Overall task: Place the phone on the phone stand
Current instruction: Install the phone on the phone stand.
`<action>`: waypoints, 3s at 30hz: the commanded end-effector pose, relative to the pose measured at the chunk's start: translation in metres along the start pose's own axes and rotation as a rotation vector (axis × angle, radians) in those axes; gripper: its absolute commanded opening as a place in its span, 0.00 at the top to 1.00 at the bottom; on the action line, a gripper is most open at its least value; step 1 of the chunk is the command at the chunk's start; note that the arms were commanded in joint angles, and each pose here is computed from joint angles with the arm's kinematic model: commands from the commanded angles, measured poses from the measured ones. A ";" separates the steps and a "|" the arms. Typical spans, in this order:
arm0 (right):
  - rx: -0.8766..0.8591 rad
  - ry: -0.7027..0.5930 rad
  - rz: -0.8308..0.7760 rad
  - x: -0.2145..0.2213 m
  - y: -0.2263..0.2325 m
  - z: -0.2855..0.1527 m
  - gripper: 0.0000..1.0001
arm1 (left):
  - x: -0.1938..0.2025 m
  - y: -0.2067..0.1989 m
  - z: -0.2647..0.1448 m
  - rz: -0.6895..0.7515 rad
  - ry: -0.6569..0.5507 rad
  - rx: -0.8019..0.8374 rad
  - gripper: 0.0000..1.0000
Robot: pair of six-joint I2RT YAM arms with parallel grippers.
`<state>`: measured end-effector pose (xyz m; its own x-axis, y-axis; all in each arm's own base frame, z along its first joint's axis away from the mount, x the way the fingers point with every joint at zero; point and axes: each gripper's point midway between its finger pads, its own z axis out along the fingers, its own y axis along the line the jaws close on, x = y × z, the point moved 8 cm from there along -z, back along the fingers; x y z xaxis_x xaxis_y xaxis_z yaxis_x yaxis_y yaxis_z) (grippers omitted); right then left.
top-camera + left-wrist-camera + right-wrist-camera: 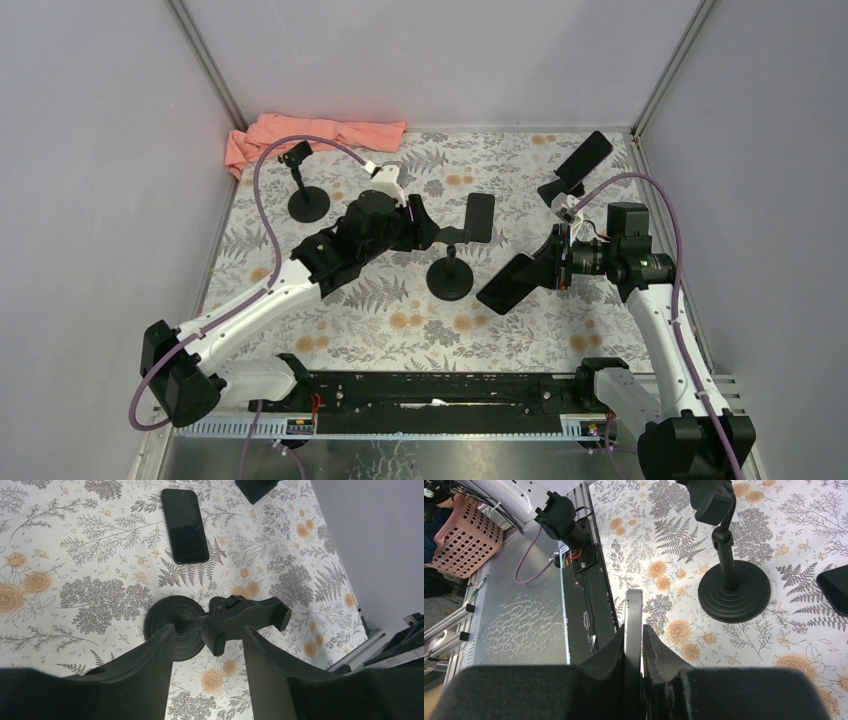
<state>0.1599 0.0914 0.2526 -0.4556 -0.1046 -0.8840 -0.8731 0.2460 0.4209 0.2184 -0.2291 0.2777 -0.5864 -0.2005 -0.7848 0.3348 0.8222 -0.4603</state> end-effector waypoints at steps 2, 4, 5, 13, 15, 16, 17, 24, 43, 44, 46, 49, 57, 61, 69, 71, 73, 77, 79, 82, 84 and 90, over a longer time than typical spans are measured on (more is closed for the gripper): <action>-0.049 -0.037 -0.027 -0.010 0.003 -0.001 1.00 | 0.000 -0.001 0.006 0.012 0.035 -0.038 0.43; -0.049 -0.036 -0.027 -0.011 0.003 -0.001 1.00 | 0.001 -0.003 0.009 0.016 0.041 -0.036 0.46; -0.048 -0.037 -0.026 -0.011 0.003 -0.001 1.00 | 0.002 -0.004 0.010 0.018 0.047 -0.036 0.48; -0.043 -0.034 -0.035 -0.013 0.005 -0.002 1.00 | 0.004 -0.006 0.014 0.043 0.067 -0.026 0.85; -0.039 -0.030 -0.052 -0.018 0.007 -0.003 1.00 | 0.004 -0.008 0.013 0.068 0.074 -0.006 0.92; -0.040 -0.025 -0.058 -0.021 0.008 -0.004 1.00 | 0.003 -0.010 0.014 0.086 0.077 0.009 0.95; -0.042 -0.020 -0.069 -0.025 0.007 -0.004 1.00 | 0.003 -0.014 0.014 0.115 0.086 0.032 0.97; -0.122 0.043 -0.124 -0.062 0.019 -0.004 1.00 | 0.002 -0.033 0.018 0.251 0.129 0.205 1.00; -0.307 0.133 -0.216 -0.101 0.014 0.075 1.00 | 0.013 -0.066 0.022 0.343 0.140 0.432 1.00; -0.310 0.135 -0.215 -0.100 0.012 0.078 1.00 | 0.013 -0.067 0.022 0.340 0.137 0.441 1.00; -0.316 0.136 -0.213 -0.098 0.009 0.082 1.00 | 0.014 -0.067 0.021 0.338 0.136 0.453 1.00; -0.310 0.142 -0.216 -0.093 0.004 0.084 1.00 | 0.016 -0.068 0.020 0.339 0.131 0.477 1.00; -0.295 0.127 -0.189 -0.073 -0.008 0.081 1.00 | 0.021 -0.066 0.015 0.351 0.120 0.522 1.00; -0.278 0.103 -0.173 -0.070 -0.014 0.074 1.00 | 0.022 -0.065 0.013 0.358 0.113 0.525 1.00; -0.293 0.083 -0.168 -0.066 -0.018 0.069 1.00 | 0.023 -0.065 0.013 0.358 0.122 0.534 1.00; -0.312 0.078 -0.173 -0.065 -0.016 0.069 1.00 | 0.023 -0.066 0.013 0.363 0.127 0.539 1.00; -0.312 0.084 -0.184 -0.064 -0.018 0.069 1.00 | 0.023 -0.066 0.013 0.370 0.129 0.546 1.00; -0.286 0.121 -0.209 -0.061 -0.024 0.069 1.00 | 0.023 -0.067 0.014 0.386 0.137 0.557 1.00; -0.264 0.136 -0.213 -0.057 -0.027 0.069 1.00 | 0.021 -0.068 0.014 0.392 0.135 0.559 1.00; -0.262 0.139 -0.220 -0.054 -0.025 0.068 1.00 | 0.020 -0.070 0.015 0.401 0.139 0.566 1.00; -0.230 0.144 -0.210 -0.057 -0.025 0.068 1.00 | 0.017 -0.071 0.015 0.407 0.138 0.560 1.00; -0.118 0.130 -0.172 -0.055 -0.028 0.055 1.00 | 0.012 -0.065 0.012 0.434 0.125 0.487 1.00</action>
<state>0.2104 0.1577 0.2748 -0.3548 -0.2602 -0.8980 -0.9264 -0.0318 0.3752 0.1998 -0.2897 0.2637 -0.4680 0.2164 -0.8568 0.8042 0.5062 -0.3115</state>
